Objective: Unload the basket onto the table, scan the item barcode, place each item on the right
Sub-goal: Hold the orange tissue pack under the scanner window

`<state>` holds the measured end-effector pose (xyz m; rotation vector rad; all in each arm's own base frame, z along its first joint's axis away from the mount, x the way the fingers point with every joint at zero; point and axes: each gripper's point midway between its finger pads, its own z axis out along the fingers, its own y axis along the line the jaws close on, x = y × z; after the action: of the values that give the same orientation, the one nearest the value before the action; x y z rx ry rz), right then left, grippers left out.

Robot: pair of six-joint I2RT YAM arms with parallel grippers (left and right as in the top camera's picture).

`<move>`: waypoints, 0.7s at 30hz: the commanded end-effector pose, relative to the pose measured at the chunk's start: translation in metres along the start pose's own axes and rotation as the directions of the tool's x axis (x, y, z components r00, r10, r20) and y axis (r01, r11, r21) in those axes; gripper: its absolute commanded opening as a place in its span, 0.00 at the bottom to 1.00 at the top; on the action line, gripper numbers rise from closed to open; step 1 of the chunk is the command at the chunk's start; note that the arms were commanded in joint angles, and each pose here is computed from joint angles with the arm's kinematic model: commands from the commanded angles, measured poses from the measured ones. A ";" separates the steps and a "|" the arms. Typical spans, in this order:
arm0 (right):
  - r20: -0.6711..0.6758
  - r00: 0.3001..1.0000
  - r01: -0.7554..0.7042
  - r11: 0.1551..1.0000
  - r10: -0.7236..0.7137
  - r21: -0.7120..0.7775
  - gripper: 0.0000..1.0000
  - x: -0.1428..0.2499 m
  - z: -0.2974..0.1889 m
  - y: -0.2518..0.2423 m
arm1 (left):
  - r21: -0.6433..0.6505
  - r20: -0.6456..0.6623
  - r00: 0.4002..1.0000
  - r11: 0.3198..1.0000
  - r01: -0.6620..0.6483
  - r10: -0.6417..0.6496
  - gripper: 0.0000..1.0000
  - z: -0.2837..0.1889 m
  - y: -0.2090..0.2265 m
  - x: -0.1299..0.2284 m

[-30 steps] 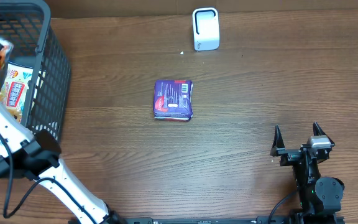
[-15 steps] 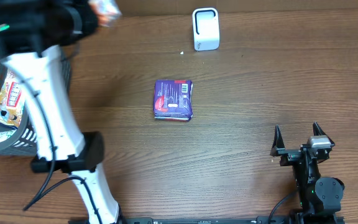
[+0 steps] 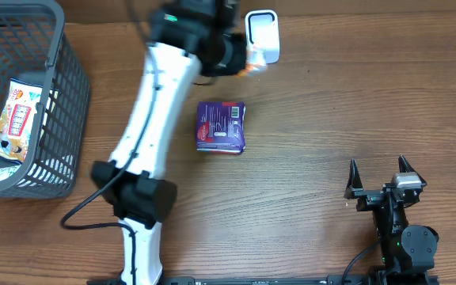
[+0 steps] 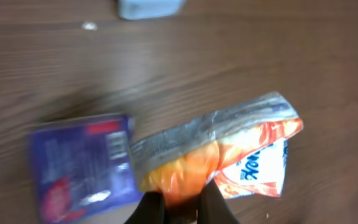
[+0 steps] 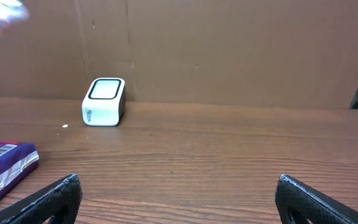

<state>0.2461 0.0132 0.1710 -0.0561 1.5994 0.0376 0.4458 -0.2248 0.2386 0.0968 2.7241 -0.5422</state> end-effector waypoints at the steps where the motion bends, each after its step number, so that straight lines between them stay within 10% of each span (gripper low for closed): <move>1: 0.006 1.000 -0.006 1.000 0.006 0.007 1.00 0.001 0.000 -0.001 | 0.013 -0.027 1.000 1.000 0.003 -0.002 0.04 0.033 -0.011 0.010; 15: 0.006 1.000 -0.006 1.000 0.006 0.007 1.00 0.001 0.000 -0.001 | -0.024 -0.167 0.984 0.998 0.067 -0.070 0.08 0.133 -0.012 0.086; 21: 0.006 1.000 -0.006 1.000 0.006 0.007 1.00 0.001 0.000 -0.001 | -0.033 -0.187 0.979 0.997 0.069 -0.074 0.33 0.140 -0.008 0.096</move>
<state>0.2461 0.0132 0.1710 -0.0561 1.5994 0.0376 0.4036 -0.2847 0.0894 0.0639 2.9197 -0.5395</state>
